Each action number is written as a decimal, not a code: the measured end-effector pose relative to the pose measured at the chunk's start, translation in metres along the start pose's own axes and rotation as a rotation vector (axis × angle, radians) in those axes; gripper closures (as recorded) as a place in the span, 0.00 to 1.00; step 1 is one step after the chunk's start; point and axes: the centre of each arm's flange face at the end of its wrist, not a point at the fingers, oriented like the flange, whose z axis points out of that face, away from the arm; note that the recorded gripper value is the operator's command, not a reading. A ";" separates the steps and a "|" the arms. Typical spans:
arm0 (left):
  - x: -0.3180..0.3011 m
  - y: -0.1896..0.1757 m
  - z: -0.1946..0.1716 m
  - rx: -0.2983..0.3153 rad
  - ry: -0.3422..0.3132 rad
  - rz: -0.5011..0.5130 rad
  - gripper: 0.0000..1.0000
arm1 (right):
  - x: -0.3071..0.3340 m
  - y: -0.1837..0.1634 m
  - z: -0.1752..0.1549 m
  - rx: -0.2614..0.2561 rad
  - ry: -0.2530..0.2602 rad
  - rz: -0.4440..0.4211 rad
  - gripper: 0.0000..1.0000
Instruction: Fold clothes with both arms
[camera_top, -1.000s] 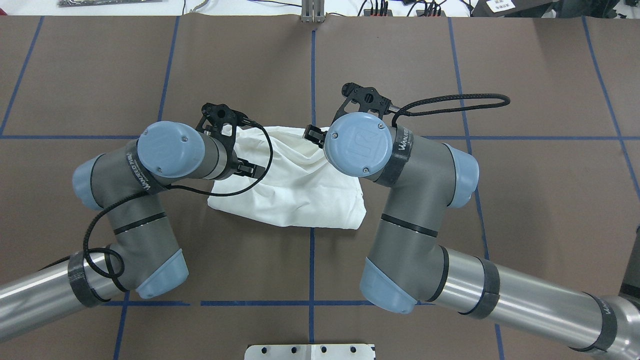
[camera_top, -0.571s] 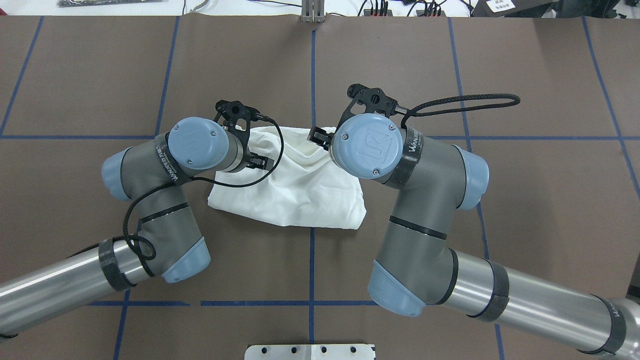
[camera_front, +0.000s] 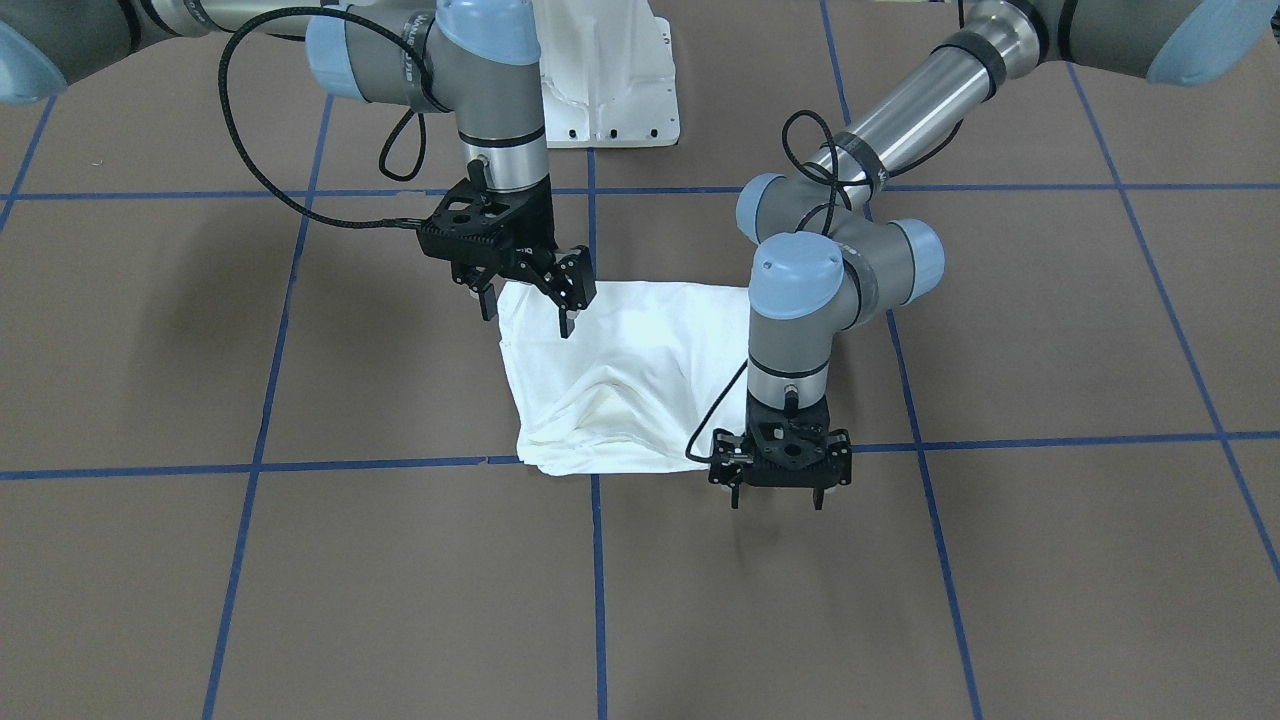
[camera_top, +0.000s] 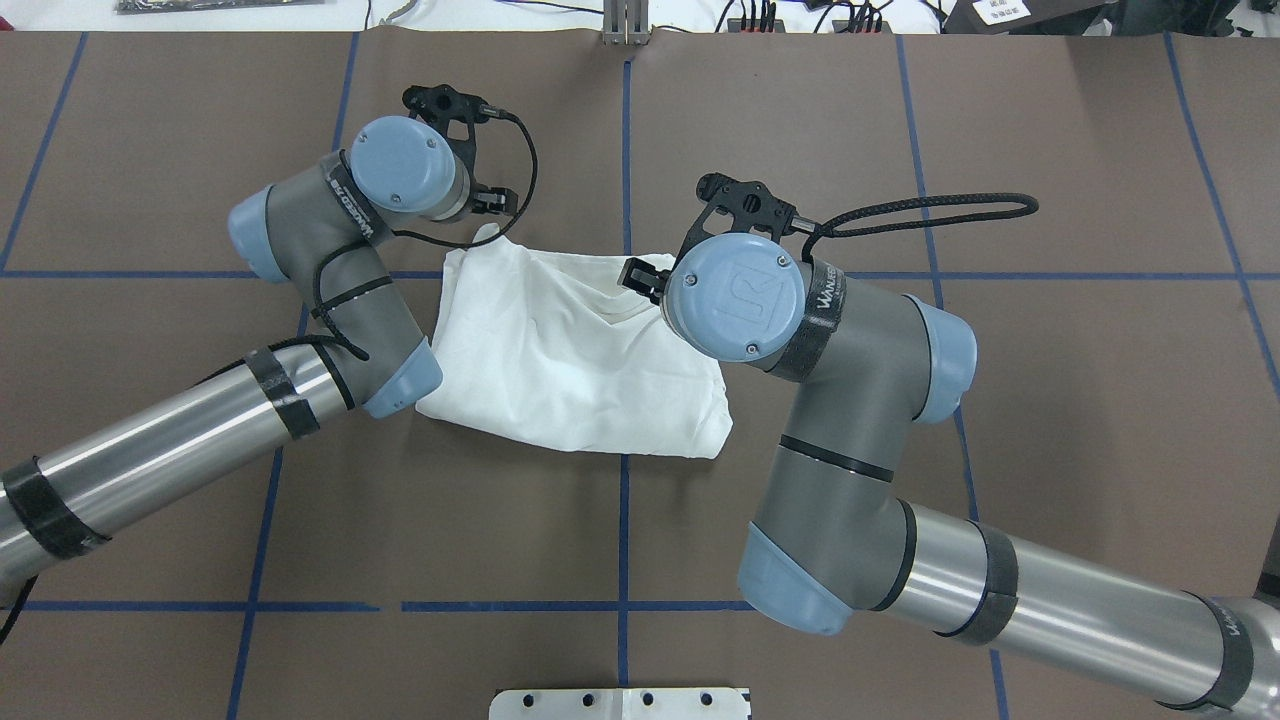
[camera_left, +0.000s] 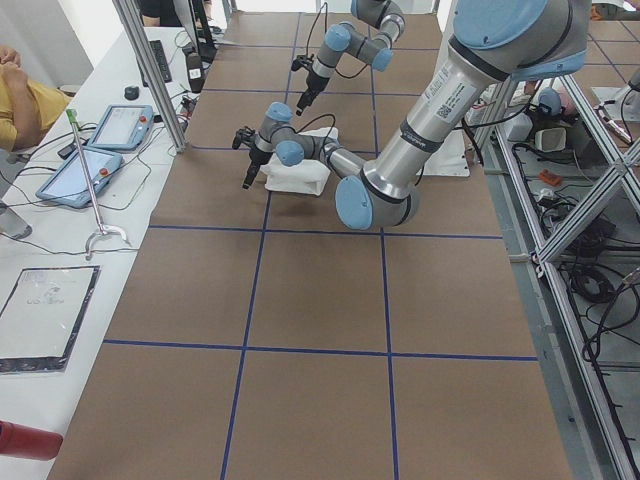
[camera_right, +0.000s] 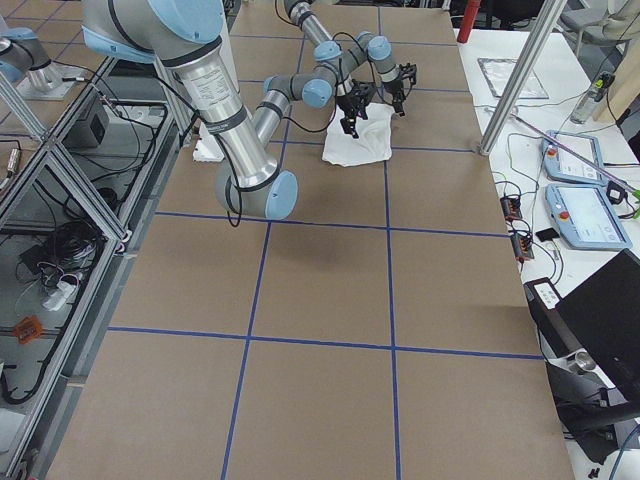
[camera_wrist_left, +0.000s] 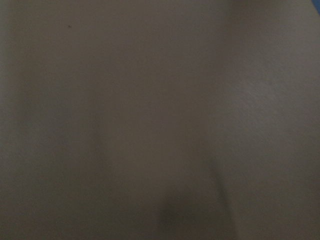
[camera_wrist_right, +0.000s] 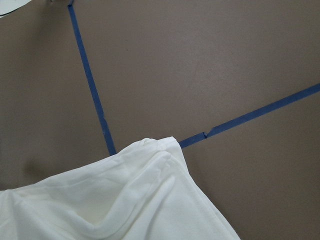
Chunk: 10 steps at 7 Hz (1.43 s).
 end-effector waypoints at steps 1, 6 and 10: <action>-0.019 -0.025 -0.015 0.003 0.030 0.048 0.00 | -0.002 0.002 0.001 -0.001 -0.001 0.011 0.07; -0.111 -0.032 -0.090 -0.011 0.199 0.252 0.00 | -0.063 0.013 0.077 0.056 0.058 0.246 0.24; -0.120 -0.024 -0.093 -0.011 0.200 0.244 0.00 | -0.064 0.003 0.098 0.086 0.066 0.267 0.74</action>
